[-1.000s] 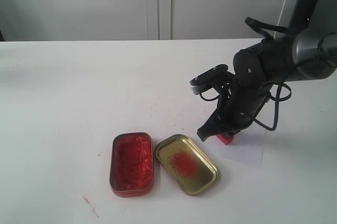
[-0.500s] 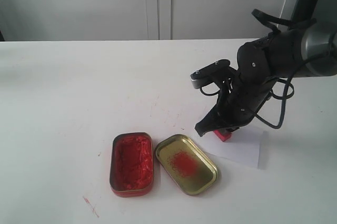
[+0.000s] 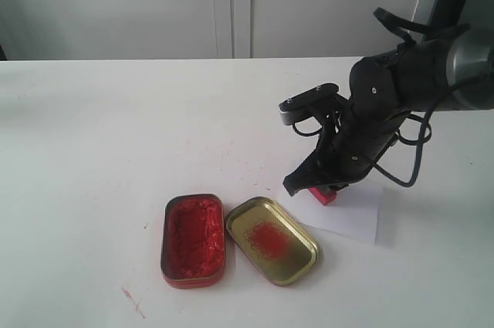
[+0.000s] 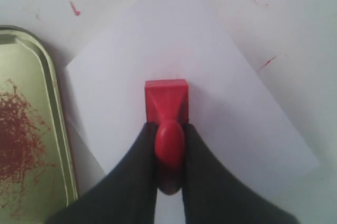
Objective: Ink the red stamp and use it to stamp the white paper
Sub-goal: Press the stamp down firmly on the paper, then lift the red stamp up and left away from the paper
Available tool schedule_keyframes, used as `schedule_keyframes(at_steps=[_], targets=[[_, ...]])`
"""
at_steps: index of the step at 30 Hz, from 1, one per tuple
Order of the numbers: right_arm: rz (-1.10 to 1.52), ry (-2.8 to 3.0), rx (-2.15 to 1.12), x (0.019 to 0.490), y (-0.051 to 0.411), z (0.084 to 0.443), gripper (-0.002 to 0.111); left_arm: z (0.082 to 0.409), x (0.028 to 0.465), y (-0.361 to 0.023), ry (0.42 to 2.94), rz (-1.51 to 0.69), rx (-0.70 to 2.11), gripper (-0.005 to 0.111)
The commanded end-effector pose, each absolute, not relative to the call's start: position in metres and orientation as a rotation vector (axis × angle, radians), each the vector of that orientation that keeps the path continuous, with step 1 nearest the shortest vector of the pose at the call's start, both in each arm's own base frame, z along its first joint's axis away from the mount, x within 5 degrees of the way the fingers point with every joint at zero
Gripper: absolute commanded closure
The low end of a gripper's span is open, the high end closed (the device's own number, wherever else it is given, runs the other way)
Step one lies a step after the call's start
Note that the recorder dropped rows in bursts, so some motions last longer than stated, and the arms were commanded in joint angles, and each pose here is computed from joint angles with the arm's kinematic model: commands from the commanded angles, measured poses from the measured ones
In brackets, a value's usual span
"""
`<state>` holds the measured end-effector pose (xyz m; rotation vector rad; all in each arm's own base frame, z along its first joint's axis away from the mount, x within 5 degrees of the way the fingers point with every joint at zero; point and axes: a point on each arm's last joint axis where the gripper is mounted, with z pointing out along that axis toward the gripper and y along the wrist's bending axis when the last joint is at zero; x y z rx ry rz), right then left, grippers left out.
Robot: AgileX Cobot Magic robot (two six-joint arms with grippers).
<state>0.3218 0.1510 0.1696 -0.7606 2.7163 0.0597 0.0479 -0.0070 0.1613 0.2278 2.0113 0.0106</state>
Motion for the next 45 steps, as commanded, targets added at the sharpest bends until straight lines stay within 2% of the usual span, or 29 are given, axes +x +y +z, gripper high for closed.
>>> schedule_keyframes(at_steps=[1,26,33,39,45], targets=[[0.067,2.696,-0.754,0.321,0.150,0.175,0.108,0.158,0.048,-0.007,2.018,0.003,0.230,0.107],[0.077,2.707,-0.731,0.319,0.149,0.179,0.108,0.158,0.048,-0.007,2.018,0.003,0.230,0.107],[0.211,2.739,-0.616,0.318,0.154,0.180,0.108,0.158,0.048,-0.007,2.018,0.003,0.230,0.107],[0.480,2.727,-0.454,0.327,0.150,0.188,0.108,0.158,0.048,-0.007,2.018,0.003,0.230,0.107],[0.592,2.675,-0.351,0.331,0.154,0.192,0.108,0.158,0.048,-0.007,2.018,0.003,0.230,0.107]])
